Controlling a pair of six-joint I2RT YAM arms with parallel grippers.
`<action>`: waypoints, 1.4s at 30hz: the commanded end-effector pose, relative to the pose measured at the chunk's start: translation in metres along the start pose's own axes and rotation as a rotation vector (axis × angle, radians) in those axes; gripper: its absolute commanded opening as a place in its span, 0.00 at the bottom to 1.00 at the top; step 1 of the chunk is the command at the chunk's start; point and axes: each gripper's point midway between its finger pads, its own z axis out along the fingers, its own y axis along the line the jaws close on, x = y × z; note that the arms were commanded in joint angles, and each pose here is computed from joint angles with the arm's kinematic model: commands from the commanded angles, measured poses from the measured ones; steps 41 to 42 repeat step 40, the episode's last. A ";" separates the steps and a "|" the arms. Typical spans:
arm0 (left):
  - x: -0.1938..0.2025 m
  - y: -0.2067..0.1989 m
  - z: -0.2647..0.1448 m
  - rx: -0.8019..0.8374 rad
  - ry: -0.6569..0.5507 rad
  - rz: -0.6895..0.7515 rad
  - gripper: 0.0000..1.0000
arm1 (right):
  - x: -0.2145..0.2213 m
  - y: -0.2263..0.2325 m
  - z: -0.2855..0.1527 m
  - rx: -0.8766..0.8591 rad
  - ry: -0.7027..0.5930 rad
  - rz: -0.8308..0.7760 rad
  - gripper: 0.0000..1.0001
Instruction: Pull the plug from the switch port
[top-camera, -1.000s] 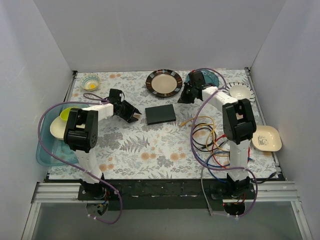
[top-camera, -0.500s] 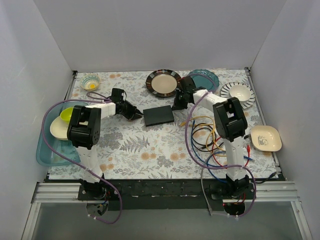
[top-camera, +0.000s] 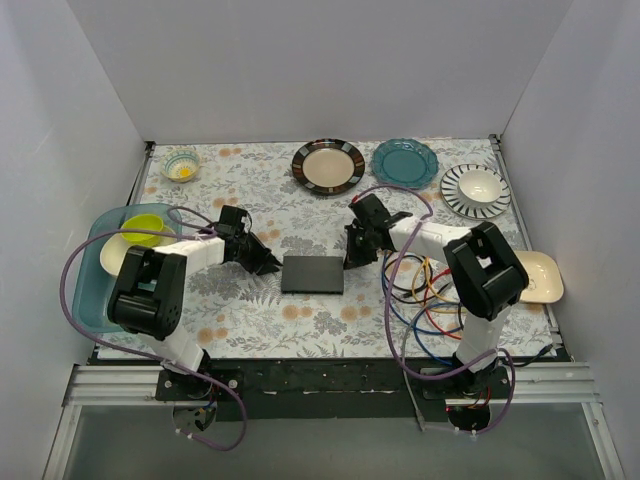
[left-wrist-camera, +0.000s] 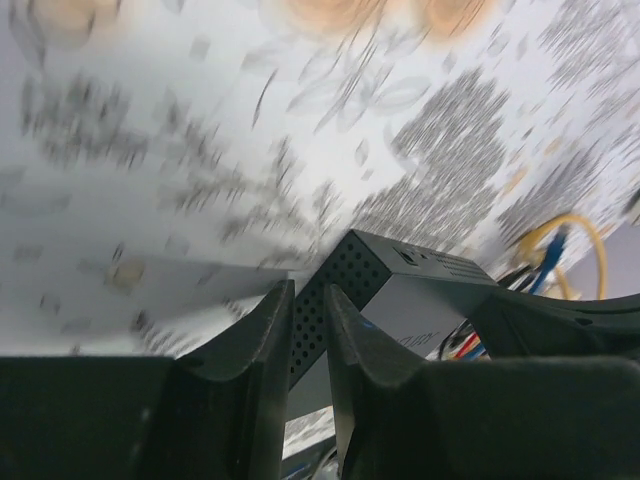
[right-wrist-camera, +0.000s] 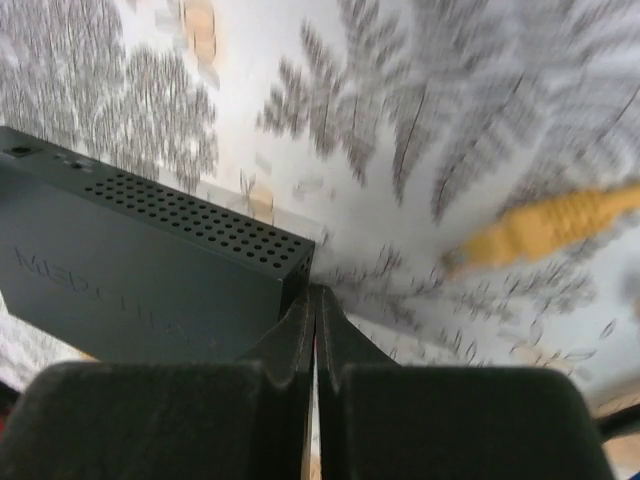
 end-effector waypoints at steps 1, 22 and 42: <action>0.036 -0.006 -0.023 0.063 0.067 0.049 0.20 | 0.061 0.003 -0.007 -0.064 0.133 0.013 0.01; -0.030 -0.086 -0.062 0.041 -0.100 0.401 0.81 | -0.042 0.045 -0.184 0.086 -0.568 -0.256 0.98; -0.036 -0.115 -0.067 0.136 -0.147 0.432 0.95 | -0.007 0.018 -0.197 0.131 -0.579 -0.406 0.99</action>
